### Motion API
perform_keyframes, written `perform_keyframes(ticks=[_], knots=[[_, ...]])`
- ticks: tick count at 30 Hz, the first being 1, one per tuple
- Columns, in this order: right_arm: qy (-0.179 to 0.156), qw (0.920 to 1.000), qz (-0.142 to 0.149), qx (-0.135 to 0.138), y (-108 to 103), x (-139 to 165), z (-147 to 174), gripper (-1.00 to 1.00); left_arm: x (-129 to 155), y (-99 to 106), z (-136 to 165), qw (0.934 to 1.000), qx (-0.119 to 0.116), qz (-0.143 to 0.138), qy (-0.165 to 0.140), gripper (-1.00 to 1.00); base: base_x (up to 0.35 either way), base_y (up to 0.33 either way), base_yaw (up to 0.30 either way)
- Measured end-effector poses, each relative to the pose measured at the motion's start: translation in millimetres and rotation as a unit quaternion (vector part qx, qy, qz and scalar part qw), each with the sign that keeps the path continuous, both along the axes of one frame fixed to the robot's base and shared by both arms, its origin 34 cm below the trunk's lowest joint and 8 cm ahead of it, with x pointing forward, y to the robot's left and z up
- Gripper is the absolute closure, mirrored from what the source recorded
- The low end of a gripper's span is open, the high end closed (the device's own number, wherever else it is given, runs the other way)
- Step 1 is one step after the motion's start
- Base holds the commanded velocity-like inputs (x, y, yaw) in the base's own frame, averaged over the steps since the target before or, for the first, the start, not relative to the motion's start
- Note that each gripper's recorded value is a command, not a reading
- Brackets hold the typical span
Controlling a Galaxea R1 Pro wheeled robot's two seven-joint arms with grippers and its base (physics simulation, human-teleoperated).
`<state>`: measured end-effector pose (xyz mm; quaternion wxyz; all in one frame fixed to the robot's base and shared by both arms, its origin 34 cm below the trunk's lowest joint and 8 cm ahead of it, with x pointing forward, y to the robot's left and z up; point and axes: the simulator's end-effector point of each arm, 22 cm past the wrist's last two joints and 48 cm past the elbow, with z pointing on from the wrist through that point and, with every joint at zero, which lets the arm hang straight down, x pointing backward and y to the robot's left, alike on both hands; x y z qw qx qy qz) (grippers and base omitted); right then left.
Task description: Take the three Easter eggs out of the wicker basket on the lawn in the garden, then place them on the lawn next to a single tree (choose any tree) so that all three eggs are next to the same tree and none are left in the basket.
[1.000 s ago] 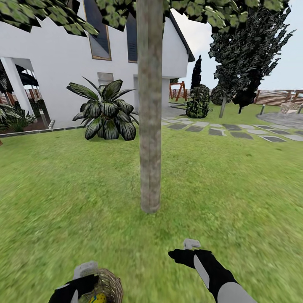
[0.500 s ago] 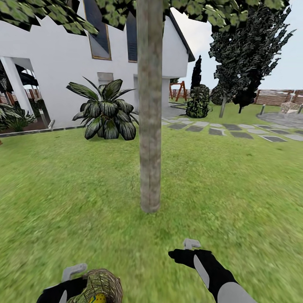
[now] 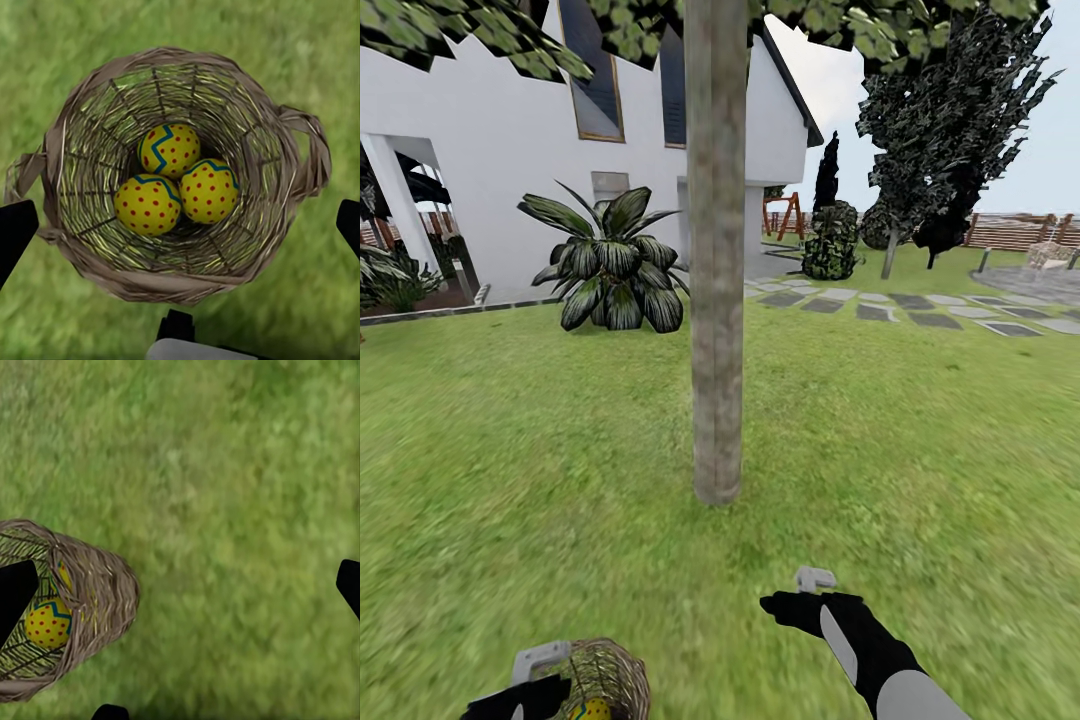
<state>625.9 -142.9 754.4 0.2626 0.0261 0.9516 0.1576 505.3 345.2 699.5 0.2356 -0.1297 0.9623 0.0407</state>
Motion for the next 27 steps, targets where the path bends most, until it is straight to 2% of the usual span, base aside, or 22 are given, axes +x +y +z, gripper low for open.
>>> perform_keyframes(ticks=[3,10,18,27], knots=[[-0.002,1.0,-0.001,0.0,-0.7,1.7,-2.6,-1.0,0.8,-0.4,-4.0,1.0,0.0,0.0,0.0,-1.0,0.0,0.0,0.0],[-0.032,0.9995,-0.006,-0.002,-2.3,14.2,-3.6,-1.0,2.0,-5.4,-21.4,1.0,-0.006,-0.001,0.008,-1.0,0.0,0.0,0.0],[-0.037,0.9993,-0.007,-0.002,-2.3,17.9,-11.3,-1.0,20.5,4.5,-29.3,1.0,-0.003,0.002,0.007,-1.0,0.0,0.0,0.0],[-0.038,0.9992,-0.007,-0.002,-2.8,20.2,-21.7,-1.0,56.9,9.0,-22.0,1.0,0.0,0.001,-0.009,-1.0,0.0,0.0,0.0]])
